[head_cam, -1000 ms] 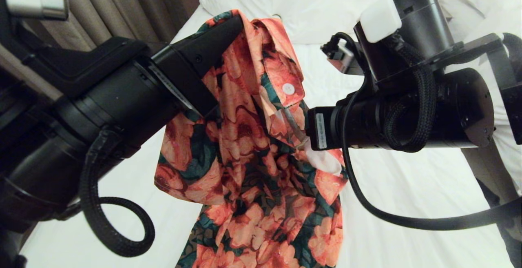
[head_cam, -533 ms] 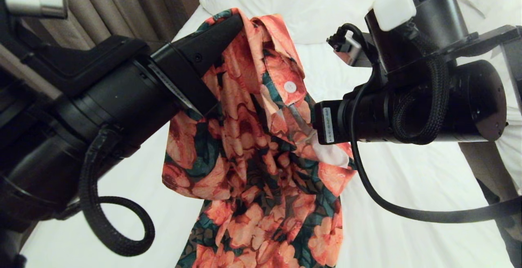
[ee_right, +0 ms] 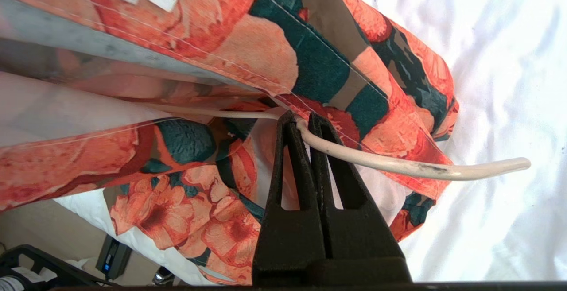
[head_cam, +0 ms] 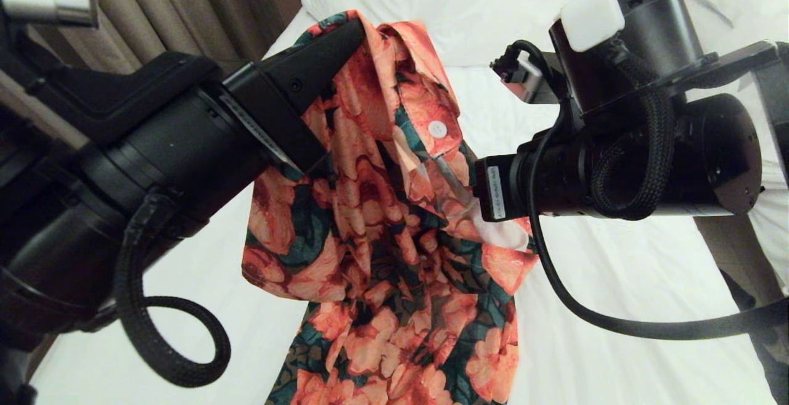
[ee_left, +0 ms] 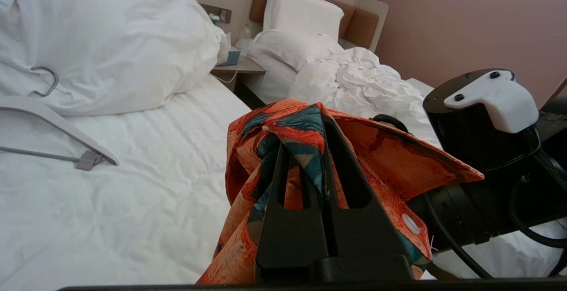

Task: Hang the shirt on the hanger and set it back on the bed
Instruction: Take the clothes hanger out of the clothes

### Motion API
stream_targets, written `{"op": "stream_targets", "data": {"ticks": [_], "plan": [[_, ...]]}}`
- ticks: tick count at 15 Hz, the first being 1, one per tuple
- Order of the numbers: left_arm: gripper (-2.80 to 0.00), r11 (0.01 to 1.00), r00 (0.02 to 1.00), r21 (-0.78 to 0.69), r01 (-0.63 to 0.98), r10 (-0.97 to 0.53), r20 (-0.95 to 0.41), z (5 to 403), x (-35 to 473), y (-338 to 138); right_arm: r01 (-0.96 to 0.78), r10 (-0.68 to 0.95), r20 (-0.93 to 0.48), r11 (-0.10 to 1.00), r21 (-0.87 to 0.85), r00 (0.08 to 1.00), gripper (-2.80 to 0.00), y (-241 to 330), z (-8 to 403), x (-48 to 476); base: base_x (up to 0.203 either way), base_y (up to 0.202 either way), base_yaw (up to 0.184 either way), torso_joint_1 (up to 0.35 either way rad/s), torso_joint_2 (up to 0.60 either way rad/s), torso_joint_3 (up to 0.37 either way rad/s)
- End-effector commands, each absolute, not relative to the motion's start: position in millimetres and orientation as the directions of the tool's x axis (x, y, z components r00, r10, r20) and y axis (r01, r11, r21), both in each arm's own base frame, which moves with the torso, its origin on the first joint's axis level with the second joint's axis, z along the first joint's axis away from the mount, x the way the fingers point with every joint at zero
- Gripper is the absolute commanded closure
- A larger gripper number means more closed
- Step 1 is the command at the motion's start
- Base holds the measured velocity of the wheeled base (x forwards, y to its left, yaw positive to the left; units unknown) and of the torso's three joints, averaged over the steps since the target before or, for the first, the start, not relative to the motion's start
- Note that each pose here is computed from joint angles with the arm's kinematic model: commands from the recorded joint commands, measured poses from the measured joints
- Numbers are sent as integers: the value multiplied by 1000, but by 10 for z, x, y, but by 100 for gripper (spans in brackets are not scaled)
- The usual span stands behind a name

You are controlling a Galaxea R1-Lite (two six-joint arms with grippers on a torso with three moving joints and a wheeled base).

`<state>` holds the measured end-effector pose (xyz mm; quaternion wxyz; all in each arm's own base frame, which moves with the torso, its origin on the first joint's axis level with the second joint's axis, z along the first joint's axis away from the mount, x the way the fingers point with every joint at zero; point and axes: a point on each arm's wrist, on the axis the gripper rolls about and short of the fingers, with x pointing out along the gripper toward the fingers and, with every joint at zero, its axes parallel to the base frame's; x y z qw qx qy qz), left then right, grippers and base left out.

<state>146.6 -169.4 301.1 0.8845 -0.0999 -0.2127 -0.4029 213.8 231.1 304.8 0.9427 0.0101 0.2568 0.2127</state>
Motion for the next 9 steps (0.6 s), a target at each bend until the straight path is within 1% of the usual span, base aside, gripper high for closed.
{"op": "stream_targets", "data": {"ticks": [1, 4, 6, 7, 9], "plan": [[0, 656, 583, -6, 755, -667, 463, 3019, 1464, -1690, -394, 400, -489, 911, 122, 775, -280, 2325, 3020, 2150, 0, 0, 0, 0, 0, 0], [0, 655, 582, -6, 756, -668, 463, 3019, 1464, -1690, -395, 402, -482, 911, 120, 779, -280, 2332, 3026, 2170, 0, 0, 0, 0, 0, 0], [0, 633, 557, 9, 774, -689, 463, 3019, 1458, -1695, -393, 405, -466, 911, 127, 787, -280, 2342, 3030, 2199, 0, 0, 0, 0, 0, 0], [0, 656, 583, -6, 755, -667, 463, 3019, 1464, -1690, -392, 400, -469, 912, 121, 787, -280, 2353, 3009, 2225, 0, 0, 0, 0, 0, 0], [0, 655, 583, -6, 755, -668, 463, 3019, 1464, -1690, -387, 395, -471, 914, 118, 788, -280, 2363, 2986, 2258, 0, 0, 0, 0, 0, 0]]}}
